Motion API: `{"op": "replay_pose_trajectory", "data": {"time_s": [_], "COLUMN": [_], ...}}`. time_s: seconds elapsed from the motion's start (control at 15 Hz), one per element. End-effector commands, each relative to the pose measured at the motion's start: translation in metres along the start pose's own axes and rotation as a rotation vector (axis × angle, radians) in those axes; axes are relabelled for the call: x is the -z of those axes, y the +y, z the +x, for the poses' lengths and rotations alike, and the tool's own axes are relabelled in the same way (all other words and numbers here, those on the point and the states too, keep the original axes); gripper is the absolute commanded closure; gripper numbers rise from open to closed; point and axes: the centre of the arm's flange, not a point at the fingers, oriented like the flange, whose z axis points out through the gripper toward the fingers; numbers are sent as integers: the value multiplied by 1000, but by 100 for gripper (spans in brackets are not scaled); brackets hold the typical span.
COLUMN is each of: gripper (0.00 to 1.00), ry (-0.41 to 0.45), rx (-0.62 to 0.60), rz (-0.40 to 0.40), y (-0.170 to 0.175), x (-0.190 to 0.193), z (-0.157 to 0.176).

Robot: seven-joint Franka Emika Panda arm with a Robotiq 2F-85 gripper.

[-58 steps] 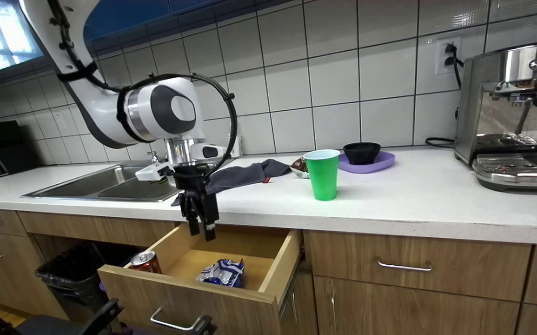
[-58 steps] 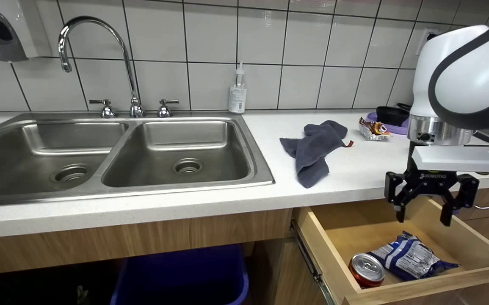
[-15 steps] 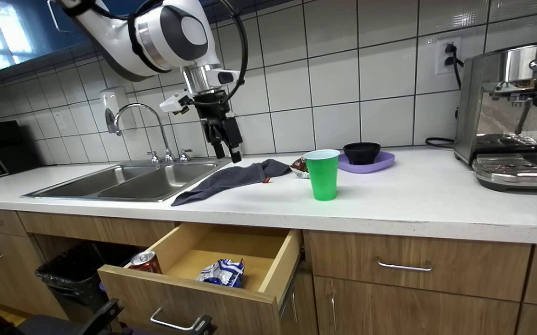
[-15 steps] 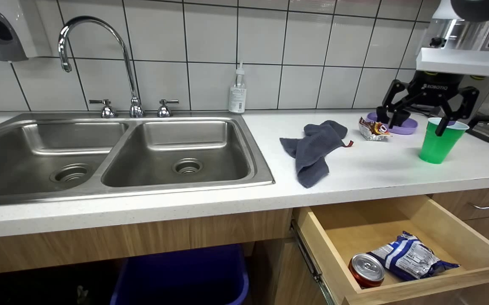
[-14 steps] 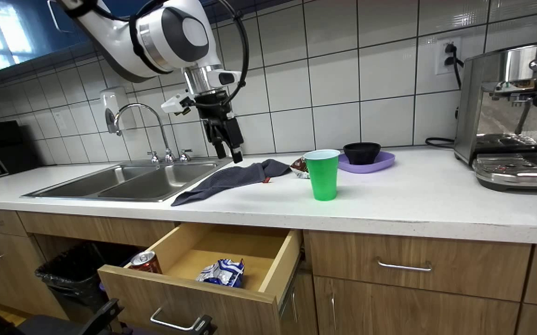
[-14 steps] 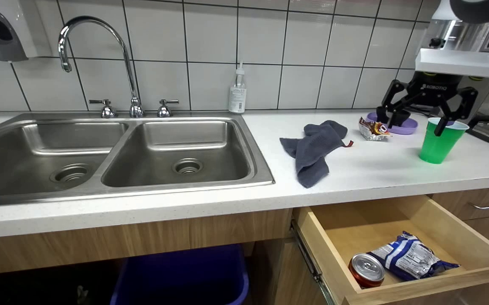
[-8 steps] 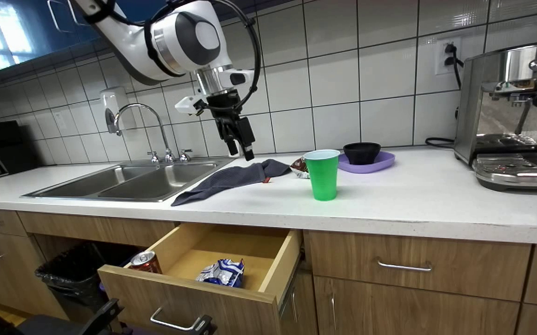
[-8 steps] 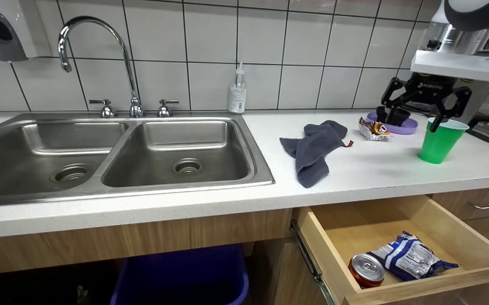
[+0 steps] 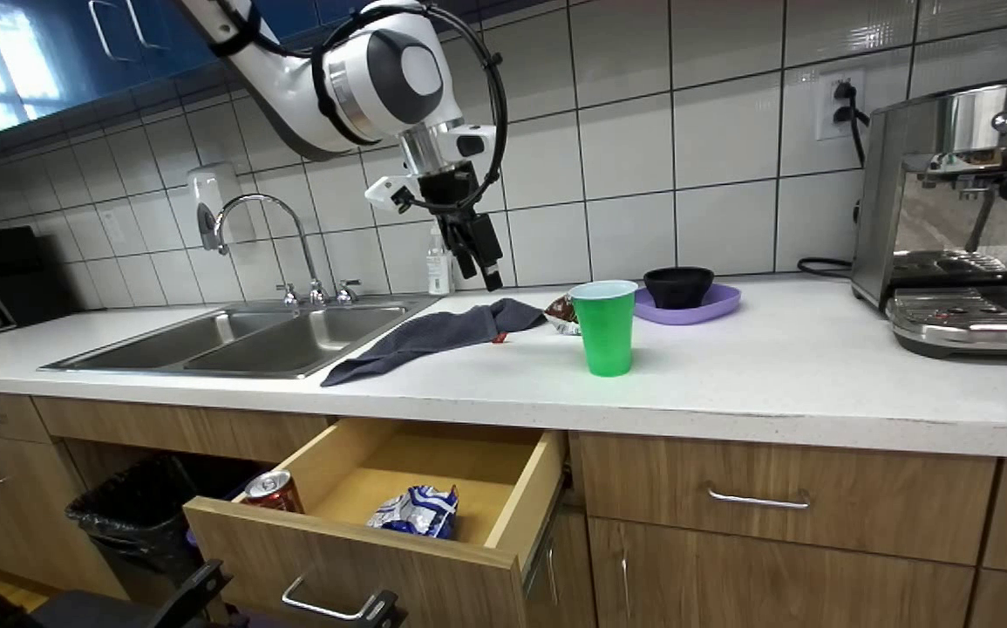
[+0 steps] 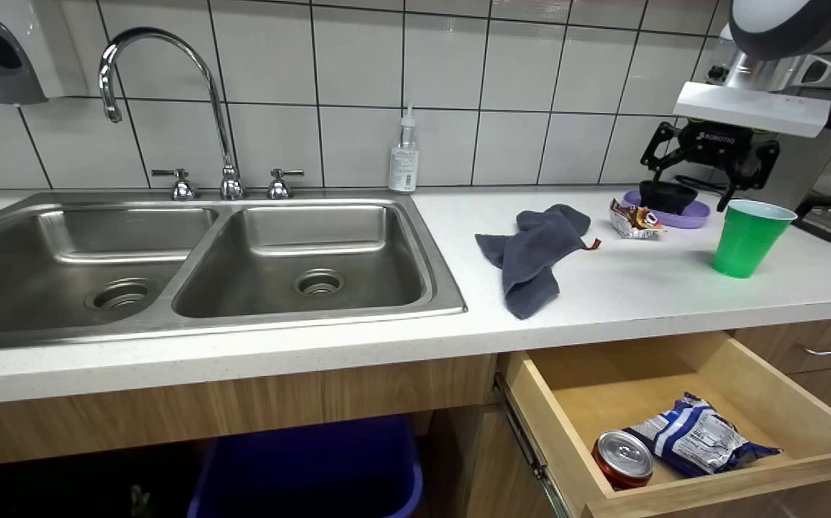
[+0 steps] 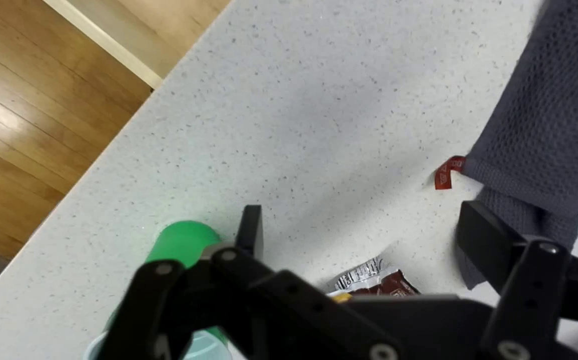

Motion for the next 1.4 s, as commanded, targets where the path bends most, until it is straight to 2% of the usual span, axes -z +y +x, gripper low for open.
{"op": "replay_pose_trajectory", "data": {"time_s": [0.0, 0.6, 1.33], "gripper": [0, 0, 0], "ry": [40, 98, 149], "rx": [-100, -300, -479], "rz": [2, 4, -15], "y": [-16, -28, -38], "x": [-9, -36, -66], "z": [26, 68, 116]}}
